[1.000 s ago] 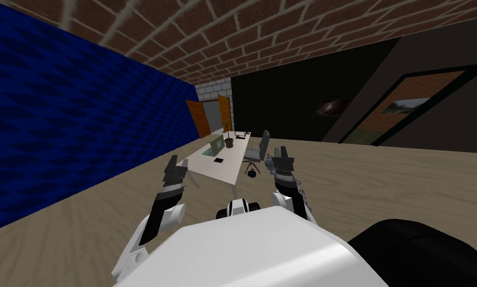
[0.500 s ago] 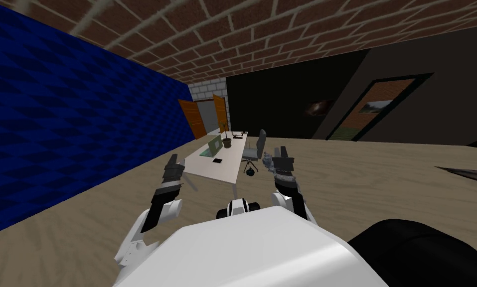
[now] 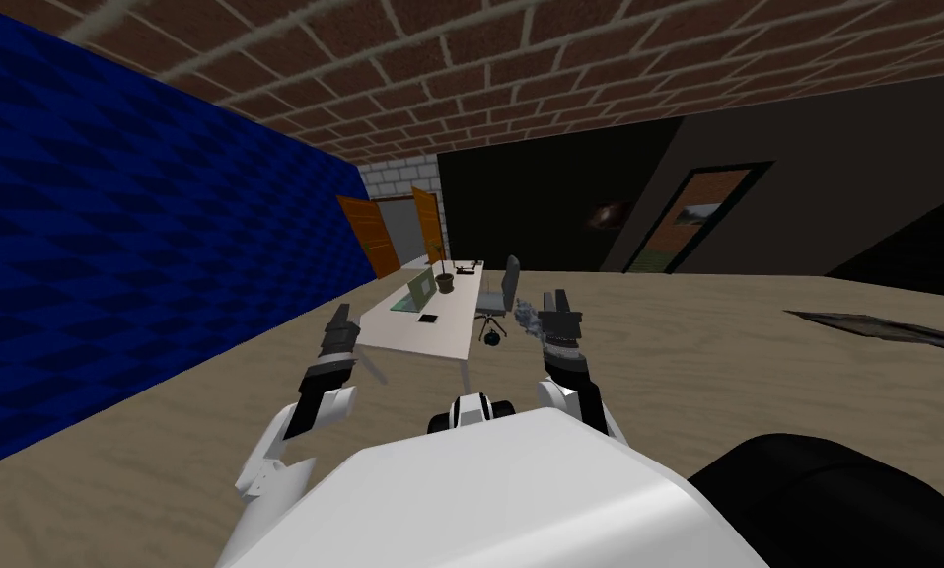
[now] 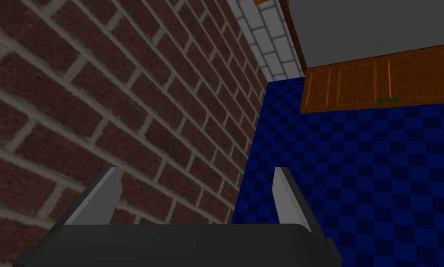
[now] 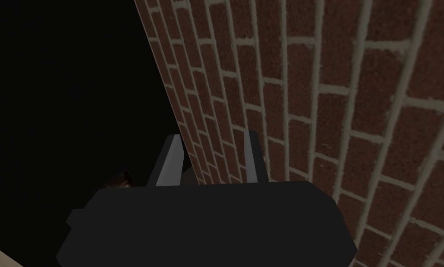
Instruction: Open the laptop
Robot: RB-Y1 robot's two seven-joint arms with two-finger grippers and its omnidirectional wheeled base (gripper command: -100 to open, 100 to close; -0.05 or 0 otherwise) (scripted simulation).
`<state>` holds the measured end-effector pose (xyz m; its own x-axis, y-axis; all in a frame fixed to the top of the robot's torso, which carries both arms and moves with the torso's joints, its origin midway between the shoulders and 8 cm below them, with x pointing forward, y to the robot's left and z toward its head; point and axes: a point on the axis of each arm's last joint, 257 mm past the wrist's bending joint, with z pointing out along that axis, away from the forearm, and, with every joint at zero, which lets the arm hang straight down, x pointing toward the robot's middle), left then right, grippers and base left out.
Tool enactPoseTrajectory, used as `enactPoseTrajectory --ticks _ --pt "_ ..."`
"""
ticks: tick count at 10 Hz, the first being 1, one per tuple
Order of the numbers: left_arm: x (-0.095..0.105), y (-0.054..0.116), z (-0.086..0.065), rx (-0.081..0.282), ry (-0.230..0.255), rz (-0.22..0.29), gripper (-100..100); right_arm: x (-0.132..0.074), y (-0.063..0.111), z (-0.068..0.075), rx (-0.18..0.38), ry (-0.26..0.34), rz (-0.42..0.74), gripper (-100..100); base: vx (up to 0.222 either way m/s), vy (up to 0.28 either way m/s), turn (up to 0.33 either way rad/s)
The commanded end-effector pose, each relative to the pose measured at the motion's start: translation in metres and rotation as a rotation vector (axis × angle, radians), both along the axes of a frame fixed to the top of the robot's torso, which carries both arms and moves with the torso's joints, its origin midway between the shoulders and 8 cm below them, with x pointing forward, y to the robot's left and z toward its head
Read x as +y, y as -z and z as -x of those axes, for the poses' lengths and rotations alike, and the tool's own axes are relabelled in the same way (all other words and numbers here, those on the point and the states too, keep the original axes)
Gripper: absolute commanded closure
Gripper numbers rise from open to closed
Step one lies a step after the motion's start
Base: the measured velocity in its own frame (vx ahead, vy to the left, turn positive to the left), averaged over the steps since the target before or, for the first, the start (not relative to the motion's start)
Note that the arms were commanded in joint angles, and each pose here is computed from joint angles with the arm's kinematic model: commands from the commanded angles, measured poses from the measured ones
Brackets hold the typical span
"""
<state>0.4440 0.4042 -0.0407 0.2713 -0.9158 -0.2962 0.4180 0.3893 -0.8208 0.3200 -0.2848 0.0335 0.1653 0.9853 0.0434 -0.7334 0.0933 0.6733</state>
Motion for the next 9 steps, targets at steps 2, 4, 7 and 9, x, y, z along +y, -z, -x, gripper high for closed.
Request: enactPoseTrajectory --ticks 2,4,7,9 --pt "0.037 0.009 -0.018 0.044 -0.075 -0.032 -100 0.0 0.0 0.0 0.0 0.0 0.0 0 -0.024 0.053 -0.104" --pt "0.061 0.009 -0.032 0.069 -0.131 -0.055 -100 0.0 0.0 0.0 0.0 0.0 0.0 0 -0.029 0.068 -0.246" --pt "0.079 0.022 -0.041 0.108 -0.166 -0.055 -100 0.0 0.0 0.0 0.0 0.0 0.0 0 -0.012 0.04 -0.109" --pt "0.1 0.024 -0.054 0.14 -0.218 -0.069 -100 0.0 0.0 0.0 0.0 0.0 0.0 0 -0.009 0.036 -0.222"
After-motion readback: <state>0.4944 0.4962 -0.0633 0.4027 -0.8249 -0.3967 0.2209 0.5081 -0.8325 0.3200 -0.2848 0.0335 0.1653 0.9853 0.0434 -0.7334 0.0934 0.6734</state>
